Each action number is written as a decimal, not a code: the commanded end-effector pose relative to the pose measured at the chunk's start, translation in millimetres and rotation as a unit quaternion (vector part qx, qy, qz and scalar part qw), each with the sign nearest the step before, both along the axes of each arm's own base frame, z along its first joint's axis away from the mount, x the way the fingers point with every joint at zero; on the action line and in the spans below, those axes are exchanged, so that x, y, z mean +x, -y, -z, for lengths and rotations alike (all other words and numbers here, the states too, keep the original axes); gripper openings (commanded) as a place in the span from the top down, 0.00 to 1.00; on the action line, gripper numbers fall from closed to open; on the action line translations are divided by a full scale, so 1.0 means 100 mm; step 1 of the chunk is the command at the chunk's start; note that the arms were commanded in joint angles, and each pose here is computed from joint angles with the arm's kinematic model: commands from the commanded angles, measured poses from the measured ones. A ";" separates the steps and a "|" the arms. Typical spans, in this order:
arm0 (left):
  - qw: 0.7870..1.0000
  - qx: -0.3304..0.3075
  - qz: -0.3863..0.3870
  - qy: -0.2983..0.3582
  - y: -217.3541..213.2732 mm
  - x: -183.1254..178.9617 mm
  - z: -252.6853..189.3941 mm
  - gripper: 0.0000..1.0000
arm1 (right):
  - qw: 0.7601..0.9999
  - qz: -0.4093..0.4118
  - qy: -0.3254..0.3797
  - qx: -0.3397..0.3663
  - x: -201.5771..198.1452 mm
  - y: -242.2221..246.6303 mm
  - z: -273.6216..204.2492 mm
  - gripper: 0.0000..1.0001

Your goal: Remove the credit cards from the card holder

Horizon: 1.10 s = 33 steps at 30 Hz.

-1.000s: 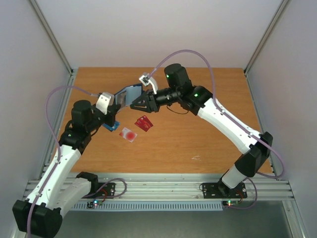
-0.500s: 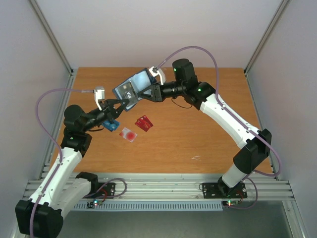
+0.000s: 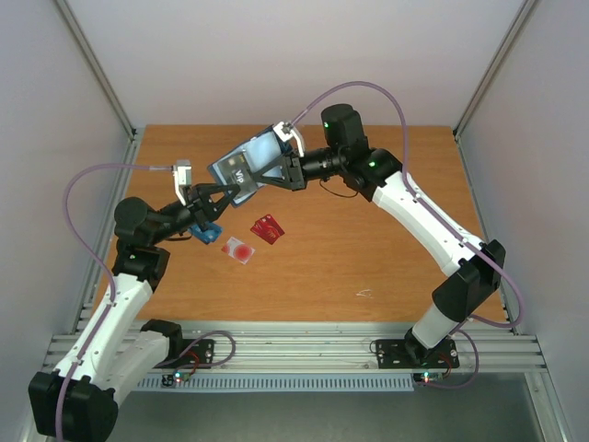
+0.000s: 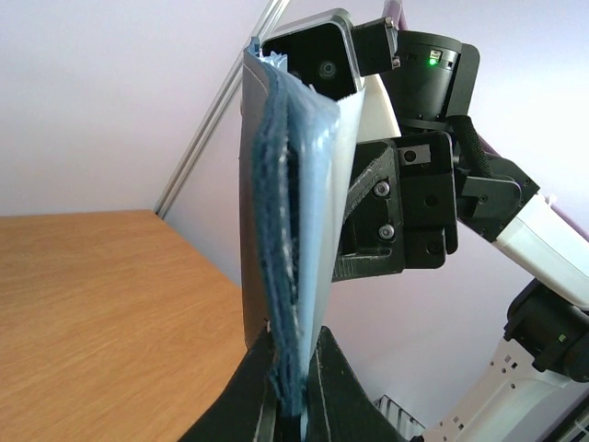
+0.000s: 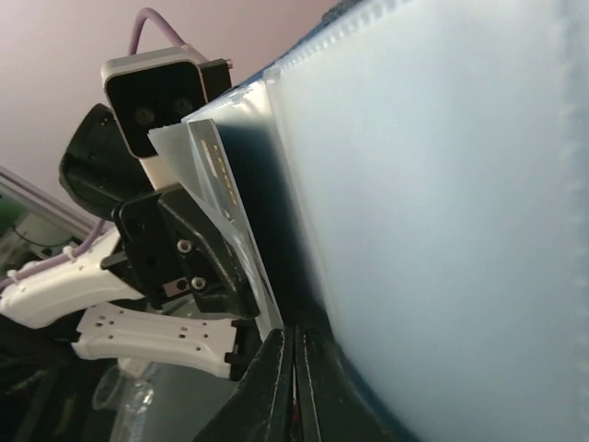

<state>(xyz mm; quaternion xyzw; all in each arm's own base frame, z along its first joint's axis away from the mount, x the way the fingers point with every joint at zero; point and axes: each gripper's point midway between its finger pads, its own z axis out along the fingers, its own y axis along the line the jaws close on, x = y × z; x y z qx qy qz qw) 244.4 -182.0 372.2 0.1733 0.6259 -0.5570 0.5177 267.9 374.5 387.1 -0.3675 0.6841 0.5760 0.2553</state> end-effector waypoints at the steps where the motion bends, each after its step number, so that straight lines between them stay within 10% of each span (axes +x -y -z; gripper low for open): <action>1: 0.999 -0.002 0.029 0.044 0.05 -0.16 -0.14 1.00 | 0.998 -0.054 0.013 0.023 -0.23 -0.11 -0.15 0.96; 33: 0.999 -0.003 0.028 0.042 0.05 -0.16 -0.12 1.00 | 0.995 -0.074 0.032 0.051 -0.37 0.06 -0.36 0.83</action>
